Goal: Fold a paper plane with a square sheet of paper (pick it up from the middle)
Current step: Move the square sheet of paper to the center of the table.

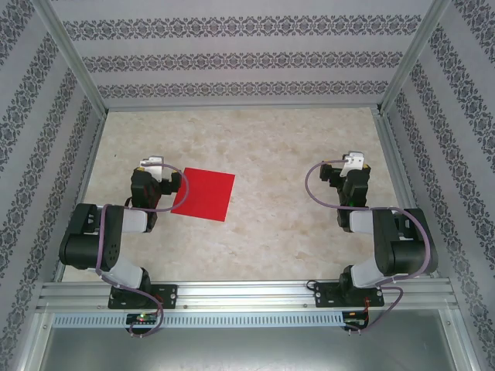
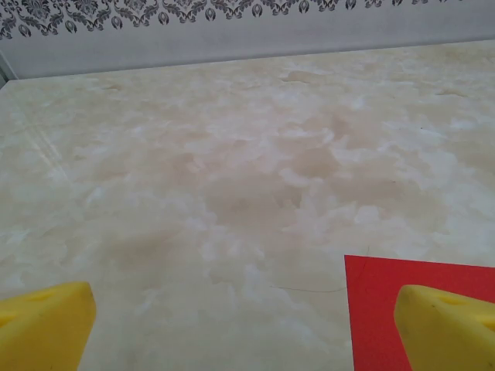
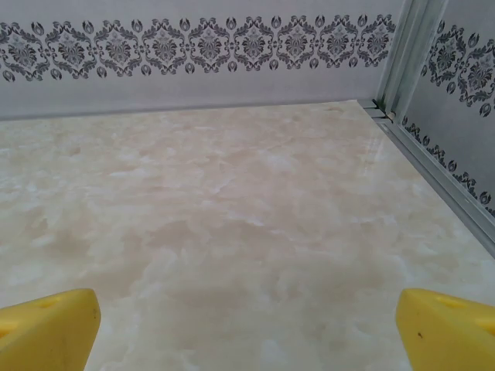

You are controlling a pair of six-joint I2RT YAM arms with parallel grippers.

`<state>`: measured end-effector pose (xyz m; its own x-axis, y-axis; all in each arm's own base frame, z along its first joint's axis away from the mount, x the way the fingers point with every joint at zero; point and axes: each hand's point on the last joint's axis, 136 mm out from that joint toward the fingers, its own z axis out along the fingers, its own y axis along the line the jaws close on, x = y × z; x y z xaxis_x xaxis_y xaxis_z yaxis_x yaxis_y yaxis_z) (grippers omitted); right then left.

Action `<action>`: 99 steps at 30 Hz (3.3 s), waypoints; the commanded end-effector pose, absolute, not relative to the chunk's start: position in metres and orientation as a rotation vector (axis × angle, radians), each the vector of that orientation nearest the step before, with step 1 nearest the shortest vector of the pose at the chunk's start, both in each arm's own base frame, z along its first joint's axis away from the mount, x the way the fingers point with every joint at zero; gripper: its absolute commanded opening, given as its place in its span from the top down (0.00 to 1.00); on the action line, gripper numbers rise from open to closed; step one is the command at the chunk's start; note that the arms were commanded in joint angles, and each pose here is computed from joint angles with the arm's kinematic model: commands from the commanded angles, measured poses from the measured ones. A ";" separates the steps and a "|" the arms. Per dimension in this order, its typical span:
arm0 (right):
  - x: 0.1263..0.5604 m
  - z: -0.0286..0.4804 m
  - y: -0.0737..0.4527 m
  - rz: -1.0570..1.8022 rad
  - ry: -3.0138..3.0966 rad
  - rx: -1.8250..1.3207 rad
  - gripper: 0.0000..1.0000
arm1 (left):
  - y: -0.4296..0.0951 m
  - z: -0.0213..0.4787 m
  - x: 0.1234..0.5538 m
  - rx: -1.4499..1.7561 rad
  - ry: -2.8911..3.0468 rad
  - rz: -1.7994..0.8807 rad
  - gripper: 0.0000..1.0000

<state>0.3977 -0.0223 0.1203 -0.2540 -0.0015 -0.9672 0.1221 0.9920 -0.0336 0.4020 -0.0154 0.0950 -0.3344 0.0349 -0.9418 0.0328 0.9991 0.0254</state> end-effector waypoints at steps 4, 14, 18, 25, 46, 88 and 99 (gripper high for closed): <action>0.401 0.125 -0.020 -0.097 1.810 0.079 0.02 | -0.021 0.102 0.407 0.076 1.890 -0.010 0.00; 0.402 0.126 -0.020 -0.096 1.807 0.080 0.02 | -0.021 0.101 0.407 0.076 1.893 -0.010 0.00; 0.402 0.125 -0.021 -0.096 1.811 0.081 0.02 | -0.021 0.102 0.407 0.075 1.892 -0.010 0.00; 0.401 0.128 -0.020 -0.094 1.798 0.076 0.02 | -0.021 0.103 0.406 0.074 1.887 -0.011 0.00; 0.374 0.181 0.088 0.121 2.227 0.283 0.02 | -0.007 0.211 0.397 -0.302 2.081 -0.117 0.00; 0.304 -0.014 0.421 0.219 2.723 -1.034 0.02 | 0.010 0.247 0.360 -0.477 2.173 -0.100 0.00; 0.275 -0.027 0.273 -0.034 2.837 -1.300 0.02 | 0.004 0.241 0.363 -0.454 2.199 -0.132 0.00</action>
<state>0.3085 0.3529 0.0108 -0.6464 -0.7018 -0.2995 -0.7360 0.6770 0.0020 0.3619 0.0035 0.2338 -0.5635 -0.3535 -0.7466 -0.2762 0.9324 -0.2330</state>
